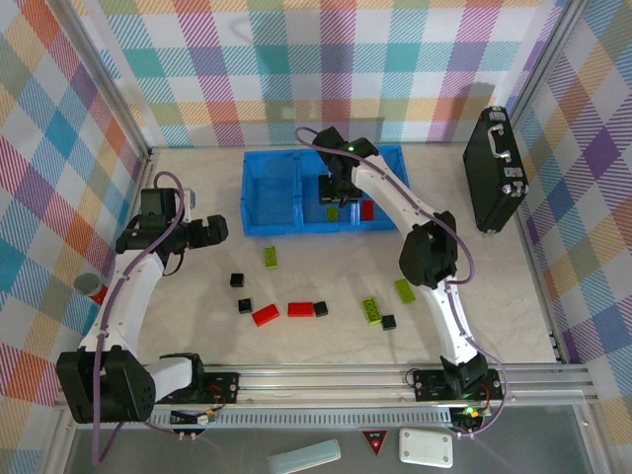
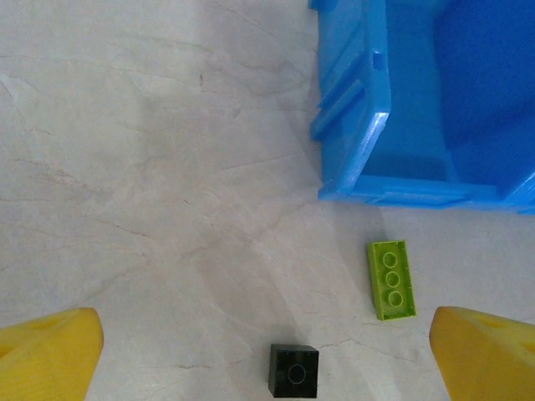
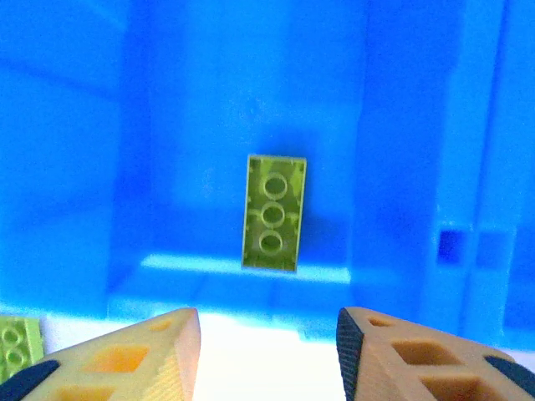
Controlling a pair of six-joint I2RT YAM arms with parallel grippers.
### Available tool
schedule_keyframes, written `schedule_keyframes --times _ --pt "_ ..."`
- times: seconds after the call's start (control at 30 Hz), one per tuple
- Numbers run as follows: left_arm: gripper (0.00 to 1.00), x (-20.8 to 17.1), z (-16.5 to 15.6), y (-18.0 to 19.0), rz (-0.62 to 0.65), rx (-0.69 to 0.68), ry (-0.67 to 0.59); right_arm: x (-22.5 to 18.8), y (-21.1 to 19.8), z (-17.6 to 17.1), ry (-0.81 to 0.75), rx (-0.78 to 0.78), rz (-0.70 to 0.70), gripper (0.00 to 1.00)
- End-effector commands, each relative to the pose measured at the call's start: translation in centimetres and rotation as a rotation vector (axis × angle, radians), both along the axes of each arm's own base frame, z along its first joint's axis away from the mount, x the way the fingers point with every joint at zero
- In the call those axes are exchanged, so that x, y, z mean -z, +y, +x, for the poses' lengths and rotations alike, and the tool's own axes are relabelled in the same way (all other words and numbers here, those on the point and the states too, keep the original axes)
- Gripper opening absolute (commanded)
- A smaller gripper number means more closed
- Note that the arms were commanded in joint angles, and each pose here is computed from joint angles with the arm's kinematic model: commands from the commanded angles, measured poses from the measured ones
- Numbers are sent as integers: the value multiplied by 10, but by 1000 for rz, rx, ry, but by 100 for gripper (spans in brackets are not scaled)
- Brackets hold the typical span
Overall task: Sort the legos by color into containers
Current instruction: Pick up the lego from the middle-left of the table.
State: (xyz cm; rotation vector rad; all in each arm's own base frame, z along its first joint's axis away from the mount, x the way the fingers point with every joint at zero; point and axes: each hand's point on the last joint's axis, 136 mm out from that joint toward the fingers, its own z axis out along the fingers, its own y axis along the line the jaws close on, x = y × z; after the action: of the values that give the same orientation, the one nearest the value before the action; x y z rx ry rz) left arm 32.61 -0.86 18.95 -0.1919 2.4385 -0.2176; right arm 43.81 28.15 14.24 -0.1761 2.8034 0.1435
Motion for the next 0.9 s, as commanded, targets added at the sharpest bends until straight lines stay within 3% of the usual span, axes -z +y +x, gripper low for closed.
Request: schedule_keyframes --times 0.0,0.3,0.6,0.87 --pt "99 -15 0 7 -17 -57 -10 -17 4 -21 5 -34 33 48" --pt "92 -6 -14 -8 -14 -93 79 -26 -2 -60 19 -54 72 48" --pt "87 41 -36 -37 -15 -61 202 -16 -27 -96 41 -54 54 48" --pt "83 81 -46 -53 63 -11 295 1 -41 -117 83 -60 33 48"
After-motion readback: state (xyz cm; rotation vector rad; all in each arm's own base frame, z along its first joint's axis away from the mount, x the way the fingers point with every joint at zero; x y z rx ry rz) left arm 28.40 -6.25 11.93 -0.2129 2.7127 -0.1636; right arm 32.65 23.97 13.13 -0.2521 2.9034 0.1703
